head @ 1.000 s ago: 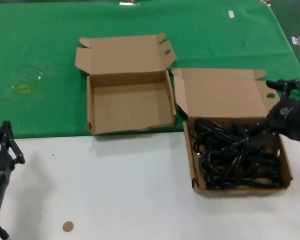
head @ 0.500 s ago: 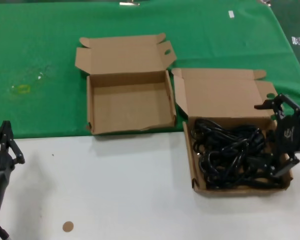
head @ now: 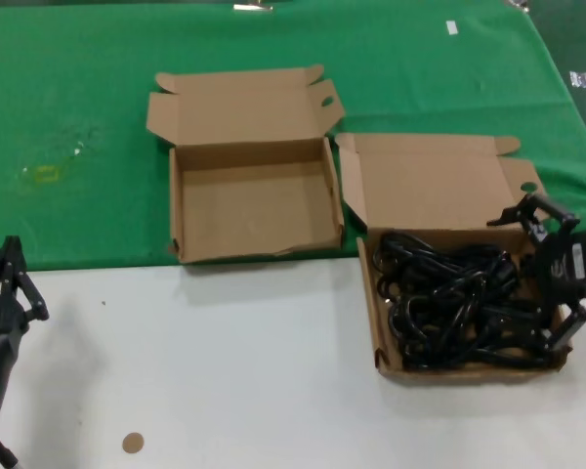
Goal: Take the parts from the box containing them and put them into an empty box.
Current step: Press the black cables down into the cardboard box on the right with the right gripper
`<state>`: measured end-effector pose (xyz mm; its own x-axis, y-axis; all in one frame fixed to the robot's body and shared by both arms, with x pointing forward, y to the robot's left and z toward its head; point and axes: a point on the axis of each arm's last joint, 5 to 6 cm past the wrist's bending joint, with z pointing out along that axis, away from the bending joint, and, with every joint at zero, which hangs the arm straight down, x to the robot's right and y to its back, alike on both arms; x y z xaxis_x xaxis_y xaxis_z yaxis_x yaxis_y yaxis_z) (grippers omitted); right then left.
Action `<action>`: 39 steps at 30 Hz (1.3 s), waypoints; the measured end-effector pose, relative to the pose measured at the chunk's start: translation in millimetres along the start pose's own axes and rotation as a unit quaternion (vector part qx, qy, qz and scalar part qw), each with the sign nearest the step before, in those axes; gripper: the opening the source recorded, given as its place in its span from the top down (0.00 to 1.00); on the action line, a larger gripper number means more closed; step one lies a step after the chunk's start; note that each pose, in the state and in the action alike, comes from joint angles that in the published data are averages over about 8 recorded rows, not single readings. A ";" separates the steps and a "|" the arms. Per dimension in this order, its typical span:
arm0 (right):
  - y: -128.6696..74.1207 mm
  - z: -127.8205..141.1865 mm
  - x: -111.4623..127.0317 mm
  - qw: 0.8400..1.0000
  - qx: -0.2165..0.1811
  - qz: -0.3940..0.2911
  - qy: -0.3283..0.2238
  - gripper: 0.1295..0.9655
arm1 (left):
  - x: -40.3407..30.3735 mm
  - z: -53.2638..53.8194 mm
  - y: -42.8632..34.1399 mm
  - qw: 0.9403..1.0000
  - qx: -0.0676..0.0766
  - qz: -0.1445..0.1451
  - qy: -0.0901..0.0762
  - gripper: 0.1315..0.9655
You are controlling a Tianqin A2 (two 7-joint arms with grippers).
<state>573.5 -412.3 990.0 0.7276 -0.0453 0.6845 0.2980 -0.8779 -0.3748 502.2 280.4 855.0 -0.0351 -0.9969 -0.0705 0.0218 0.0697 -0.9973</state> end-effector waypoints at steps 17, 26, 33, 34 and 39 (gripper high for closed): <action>0.9 25.6 11.6 0.998 -0.004 -0.049 -0.032 0.05 | 0.0 0.0 0.0 1.000 0.000 0.000 0.000 0.98; -2.2 33.2 14.3 0.998 -0.001 -0.050 -0.030 0.13 | 0.0 0.0 0.0 1.000 0.000 0.000 0.000 0.98; -2.4 35.6 14.5 0.998 0.000 -0.047 -0.030 0.26 | 0.0 0.0 0.0 1.000 0.000 0.000 0.000 0.98; -2.2 35.7 14.5 0.998 -0.001 -0.046 -0.030 0.29 | 0.0 0.0 0.0 1.000 0.000 0.000 0.000 0.98; -1.1 36.0 13.9 0.998 -0.004 -0.046 -0.031 0.40 | 0.0 0.0 0.0 1.000 0.000 0.000 0.000 0.98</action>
<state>605.5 -394.8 977.4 0.7350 0.0653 0.6749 0.3605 -0.8807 -0.3073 502.2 280.4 855.0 -0.0351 -0.9969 -0.0706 0.0218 0.0699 -0.9973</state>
